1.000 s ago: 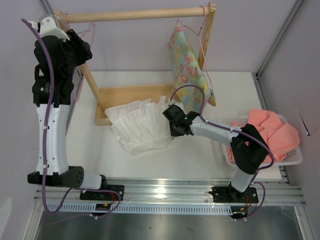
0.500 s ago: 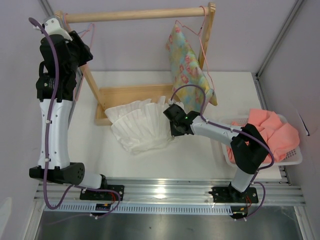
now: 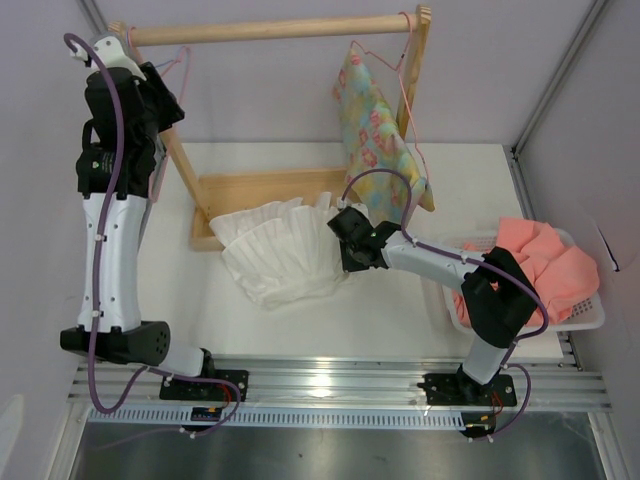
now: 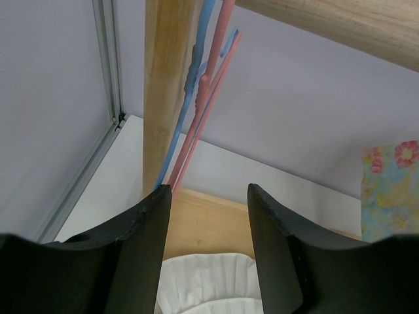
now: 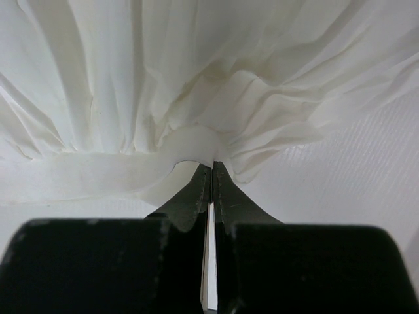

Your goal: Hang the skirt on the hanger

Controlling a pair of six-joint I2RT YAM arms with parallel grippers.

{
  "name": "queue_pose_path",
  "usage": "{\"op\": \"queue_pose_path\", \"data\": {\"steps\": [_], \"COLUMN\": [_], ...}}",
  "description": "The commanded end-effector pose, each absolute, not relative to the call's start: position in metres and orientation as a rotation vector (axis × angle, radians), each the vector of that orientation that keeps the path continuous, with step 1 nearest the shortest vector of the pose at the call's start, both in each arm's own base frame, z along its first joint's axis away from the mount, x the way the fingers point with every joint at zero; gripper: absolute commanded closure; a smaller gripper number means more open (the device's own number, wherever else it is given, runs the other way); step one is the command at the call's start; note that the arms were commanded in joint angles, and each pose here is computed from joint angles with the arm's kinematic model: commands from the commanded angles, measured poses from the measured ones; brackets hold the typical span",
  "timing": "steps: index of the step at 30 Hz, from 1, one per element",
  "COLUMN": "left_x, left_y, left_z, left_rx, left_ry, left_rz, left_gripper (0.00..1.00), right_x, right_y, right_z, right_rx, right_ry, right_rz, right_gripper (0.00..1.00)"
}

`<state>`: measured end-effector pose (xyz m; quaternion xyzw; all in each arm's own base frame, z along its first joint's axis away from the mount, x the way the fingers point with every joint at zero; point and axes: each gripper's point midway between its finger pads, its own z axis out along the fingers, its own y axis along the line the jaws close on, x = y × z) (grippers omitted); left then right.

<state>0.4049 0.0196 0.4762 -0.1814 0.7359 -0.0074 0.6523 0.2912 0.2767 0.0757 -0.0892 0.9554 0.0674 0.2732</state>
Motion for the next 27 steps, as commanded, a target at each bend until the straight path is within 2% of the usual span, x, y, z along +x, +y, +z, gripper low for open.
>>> {"op": "queue_pose_path", "data": {"steps": [1, 18, 27], "left_x": [0.407, 0.416, 0.402], "left_y": [0.031, 0.044, 0.045], "left_z": [0.482, 0.466, 0.476], "left_rx": [-0.421, -0.438, -0.433], "left_ry": [1.646, 1.673, 1.639], "left_rz": [0.035, 0.125, 0.132], "left_gripper": [0.44, 0.45, 0.45], "right_x": [0.303, 0.304, 0.305], "right_y": [0.286, 0.289, 0.291], "right_z": [0.088, 0.091, 0.090], "right_rx": [-0.241, -0.248, -0.249], "right_ry": [2.527, 2.525, 2.528], "right_rz": [0.222, 0.240, 0.244], "right_gripper": [1.00, 1.00, 1.00]}}
